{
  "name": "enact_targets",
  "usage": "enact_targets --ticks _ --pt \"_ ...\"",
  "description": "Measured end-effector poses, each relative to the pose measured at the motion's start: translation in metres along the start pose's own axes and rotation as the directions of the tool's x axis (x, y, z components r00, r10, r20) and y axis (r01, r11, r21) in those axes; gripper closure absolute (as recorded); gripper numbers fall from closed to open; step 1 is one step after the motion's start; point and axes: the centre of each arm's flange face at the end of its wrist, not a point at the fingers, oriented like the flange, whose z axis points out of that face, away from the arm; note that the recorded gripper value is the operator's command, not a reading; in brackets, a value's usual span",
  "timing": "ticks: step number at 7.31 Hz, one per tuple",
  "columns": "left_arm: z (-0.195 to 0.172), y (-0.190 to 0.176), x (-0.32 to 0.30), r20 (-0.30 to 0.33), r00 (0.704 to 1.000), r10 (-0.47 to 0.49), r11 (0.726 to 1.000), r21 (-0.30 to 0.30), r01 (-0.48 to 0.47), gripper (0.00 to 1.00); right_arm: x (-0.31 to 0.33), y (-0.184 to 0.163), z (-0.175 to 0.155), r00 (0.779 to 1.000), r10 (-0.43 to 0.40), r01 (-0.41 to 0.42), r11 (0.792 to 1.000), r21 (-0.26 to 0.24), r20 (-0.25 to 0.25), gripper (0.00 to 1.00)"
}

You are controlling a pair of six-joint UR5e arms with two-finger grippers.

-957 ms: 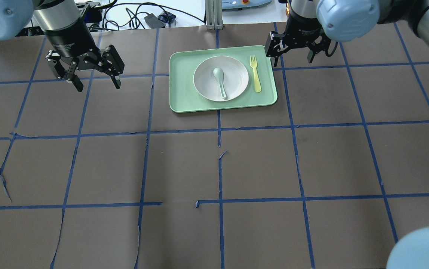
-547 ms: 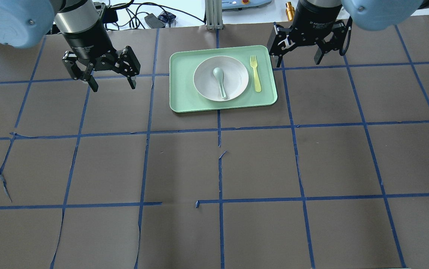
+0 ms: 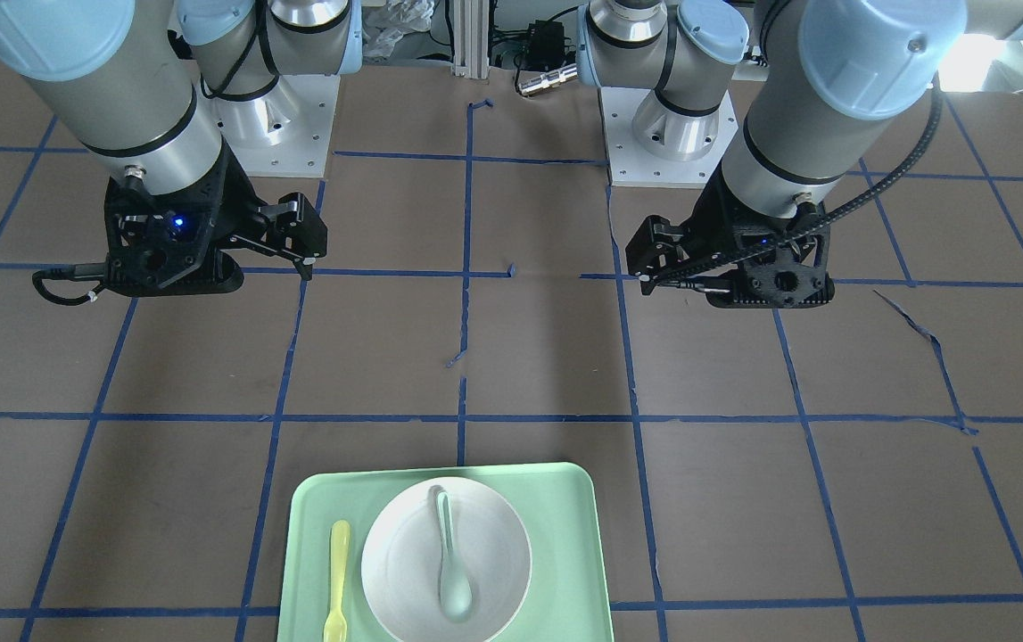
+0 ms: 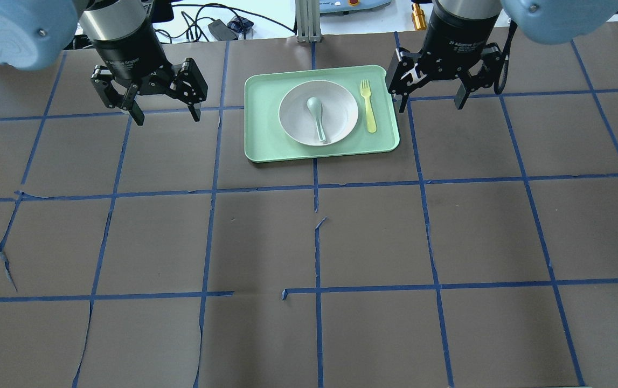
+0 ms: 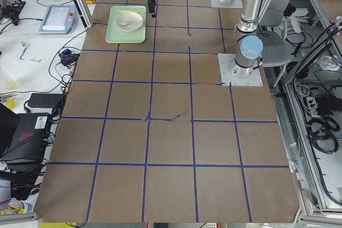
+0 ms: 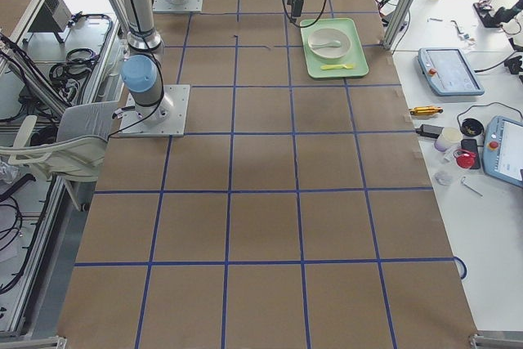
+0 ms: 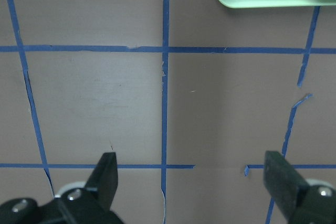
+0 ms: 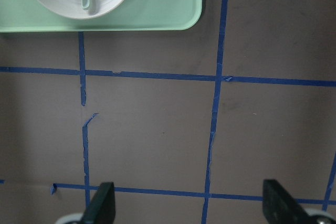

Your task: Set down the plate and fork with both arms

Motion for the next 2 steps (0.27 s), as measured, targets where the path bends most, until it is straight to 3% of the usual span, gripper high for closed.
enact_targets --ticks 2 --pt "-0.0008 0.0040 -0.0008 0.002 1.000 0.002 1.000 -0.001 -0.002 0.00 0.0010 0.0001 0.0025 1.000 0.001 -0.001 1.000 -0.007 -0.009 0.00"
